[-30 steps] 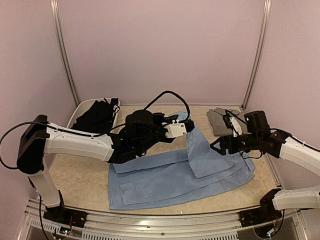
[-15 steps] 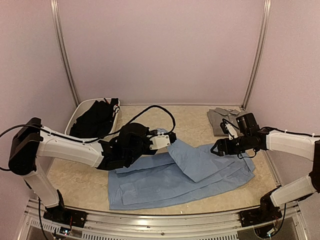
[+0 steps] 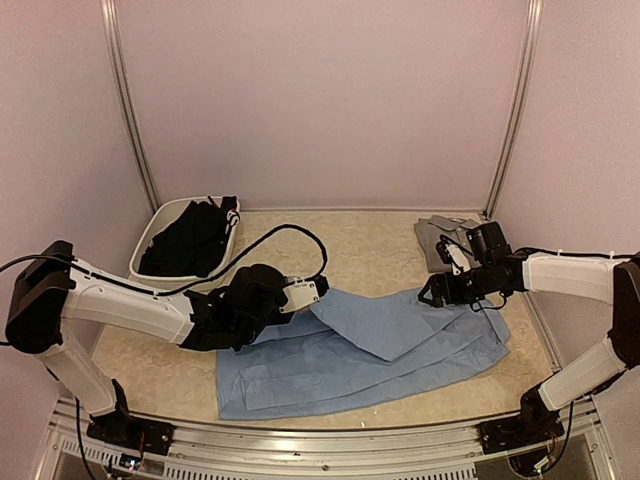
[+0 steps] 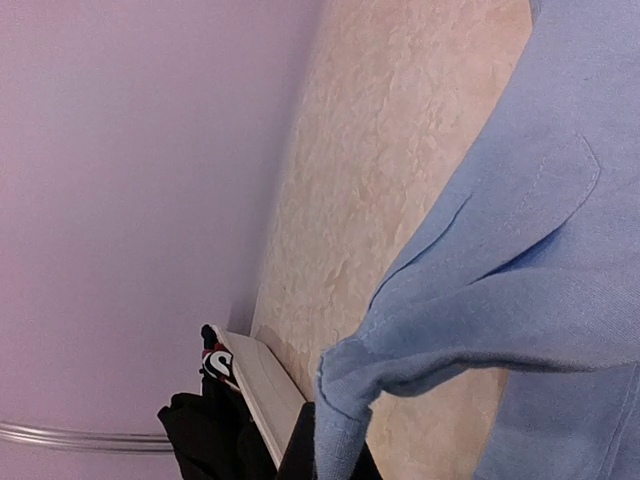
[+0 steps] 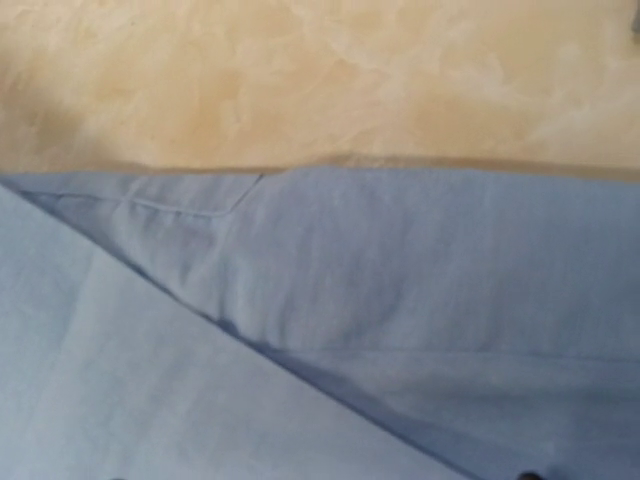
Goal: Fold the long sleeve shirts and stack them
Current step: Place the rectangle-folded shirt in the left sleeve.
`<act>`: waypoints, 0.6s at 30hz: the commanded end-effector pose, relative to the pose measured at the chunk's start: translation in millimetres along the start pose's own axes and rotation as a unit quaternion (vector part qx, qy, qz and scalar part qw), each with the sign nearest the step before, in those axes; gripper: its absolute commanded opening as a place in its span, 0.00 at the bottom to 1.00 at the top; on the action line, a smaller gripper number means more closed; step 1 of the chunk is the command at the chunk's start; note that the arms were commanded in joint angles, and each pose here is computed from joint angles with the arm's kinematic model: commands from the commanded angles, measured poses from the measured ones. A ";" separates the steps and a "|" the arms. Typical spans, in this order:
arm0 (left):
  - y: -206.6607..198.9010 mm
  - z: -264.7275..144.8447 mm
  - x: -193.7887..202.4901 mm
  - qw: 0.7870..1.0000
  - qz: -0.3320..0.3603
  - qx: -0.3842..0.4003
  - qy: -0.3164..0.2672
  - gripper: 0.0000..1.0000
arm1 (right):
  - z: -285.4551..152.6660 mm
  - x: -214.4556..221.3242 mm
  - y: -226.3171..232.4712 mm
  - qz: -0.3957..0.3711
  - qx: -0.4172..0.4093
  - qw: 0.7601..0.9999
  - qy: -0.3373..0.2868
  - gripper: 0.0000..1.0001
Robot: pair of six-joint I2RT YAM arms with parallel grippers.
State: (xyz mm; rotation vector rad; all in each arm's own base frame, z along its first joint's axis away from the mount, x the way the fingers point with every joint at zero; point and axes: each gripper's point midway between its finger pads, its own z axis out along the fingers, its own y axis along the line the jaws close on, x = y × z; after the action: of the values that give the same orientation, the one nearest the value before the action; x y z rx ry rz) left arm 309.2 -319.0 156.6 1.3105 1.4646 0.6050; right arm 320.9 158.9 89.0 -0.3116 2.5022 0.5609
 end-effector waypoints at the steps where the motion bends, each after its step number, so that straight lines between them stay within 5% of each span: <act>1: -1.7 -10.2 25.5 0.998 -0.031 0.001 0.048 0.00 | 1.1 -13.4 -4.2 -0.008 0.003 1.000 -0.011 0.80; 18: -57.7 -30.3 79.9 0.988 -0.007 0.040 0.152 0.00 | 6.3 -11.1 -8.0 -0.009 0.008 1.000 0.001 0.80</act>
State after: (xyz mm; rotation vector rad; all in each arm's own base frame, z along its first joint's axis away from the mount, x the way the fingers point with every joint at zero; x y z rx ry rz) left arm 277.4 -269.9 106.6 1.3052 1.7065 0.7119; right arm 326.7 157.9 82.1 -0.3304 2.5183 0.5439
